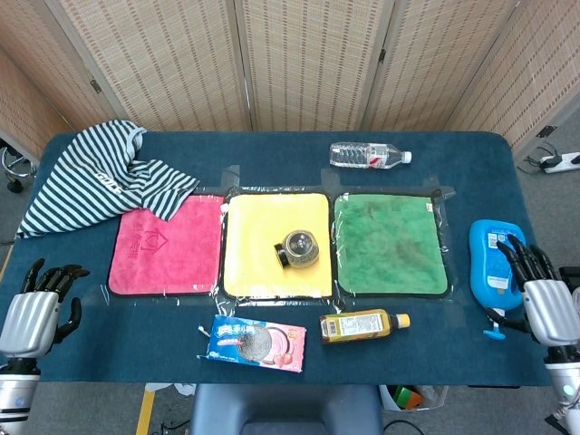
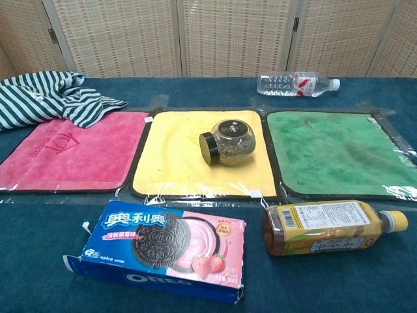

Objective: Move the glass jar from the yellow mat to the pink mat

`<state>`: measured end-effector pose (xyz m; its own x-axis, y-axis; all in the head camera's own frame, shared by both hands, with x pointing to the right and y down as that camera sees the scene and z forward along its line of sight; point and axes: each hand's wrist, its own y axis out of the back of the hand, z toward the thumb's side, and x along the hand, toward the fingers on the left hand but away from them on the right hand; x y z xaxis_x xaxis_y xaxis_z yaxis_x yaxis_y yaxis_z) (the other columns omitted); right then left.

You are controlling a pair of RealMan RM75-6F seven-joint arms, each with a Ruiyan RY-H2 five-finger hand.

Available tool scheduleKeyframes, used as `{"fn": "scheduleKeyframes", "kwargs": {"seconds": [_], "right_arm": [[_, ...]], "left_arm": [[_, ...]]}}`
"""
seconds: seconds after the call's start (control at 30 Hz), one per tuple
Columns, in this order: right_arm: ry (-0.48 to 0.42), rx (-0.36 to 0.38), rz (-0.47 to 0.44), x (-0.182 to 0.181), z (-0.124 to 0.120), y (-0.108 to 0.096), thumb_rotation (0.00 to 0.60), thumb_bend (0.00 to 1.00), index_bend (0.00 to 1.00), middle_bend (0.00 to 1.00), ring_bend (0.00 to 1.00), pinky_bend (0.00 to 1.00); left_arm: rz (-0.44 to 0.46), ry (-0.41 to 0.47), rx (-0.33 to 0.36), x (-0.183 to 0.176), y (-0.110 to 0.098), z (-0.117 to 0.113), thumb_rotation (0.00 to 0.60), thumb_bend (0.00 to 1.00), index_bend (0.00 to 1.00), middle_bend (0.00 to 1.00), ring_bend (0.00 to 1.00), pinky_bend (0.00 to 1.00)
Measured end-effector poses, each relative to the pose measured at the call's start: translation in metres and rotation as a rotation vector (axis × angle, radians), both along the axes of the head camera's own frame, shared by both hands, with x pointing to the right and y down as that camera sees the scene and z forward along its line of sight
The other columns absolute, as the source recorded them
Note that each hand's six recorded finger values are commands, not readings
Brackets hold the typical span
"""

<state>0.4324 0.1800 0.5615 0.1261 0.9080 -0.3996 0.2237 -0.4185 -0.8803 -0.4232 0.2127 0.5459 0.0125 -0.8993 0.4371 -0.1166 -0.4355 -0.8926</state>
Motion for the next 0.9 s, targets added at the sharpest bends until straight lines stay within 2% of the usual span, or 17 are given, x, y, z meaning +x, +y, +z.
{"fn": "scheduleKeyframes", "kwargs": {"seconds": [0.3, 0.4, 0.6, 0.9], "right_arm": [[-0.082, -0.031, -0.131, -0.069, 0.033, -0.055, 0.600, 0.09, 0.00, 0.03, 0.09, 0.00], [-0.078, -0.031, -0.184, -0.095, 0.046, -0.069, 0.600, 0.09, 0.00, 0.03, 0.09, 0.00], [-0.062, -0.067, -0.255, -0.142, 0.081, -0.091, 0.600, 0.09, 0.00, 0.03, 0.08, 0.00], [-0.043, -0.115, -0.299, -0.190, 0.128, -0.116, 0.600, 0.09, 0.00, 0.00, 0.04, 0.00]], "left_arm": [[-0.009, -0.008, 0.006, -0.008, 0.006, -0.006, 0.600, 0.67, 0.30, 0.25, 0.23, 0.07], [-0.012, -0.009, 0.013, -0.010, 0.006, -0.009, 0.600, 0.67, 0.30, 0.25, 0.23, 0.07], [-0.013, -0.013, 0.016, -0.013, 0.007, -0.012, 0.600, 0.67, 0.30, 0.25, 0.23, 0.07], [-0.019, -0.022, 0.012, -0.017, 0.009, -0.014, 0.600, 0.67, 0.30, 0.25, 0.23, 0.07]]}}
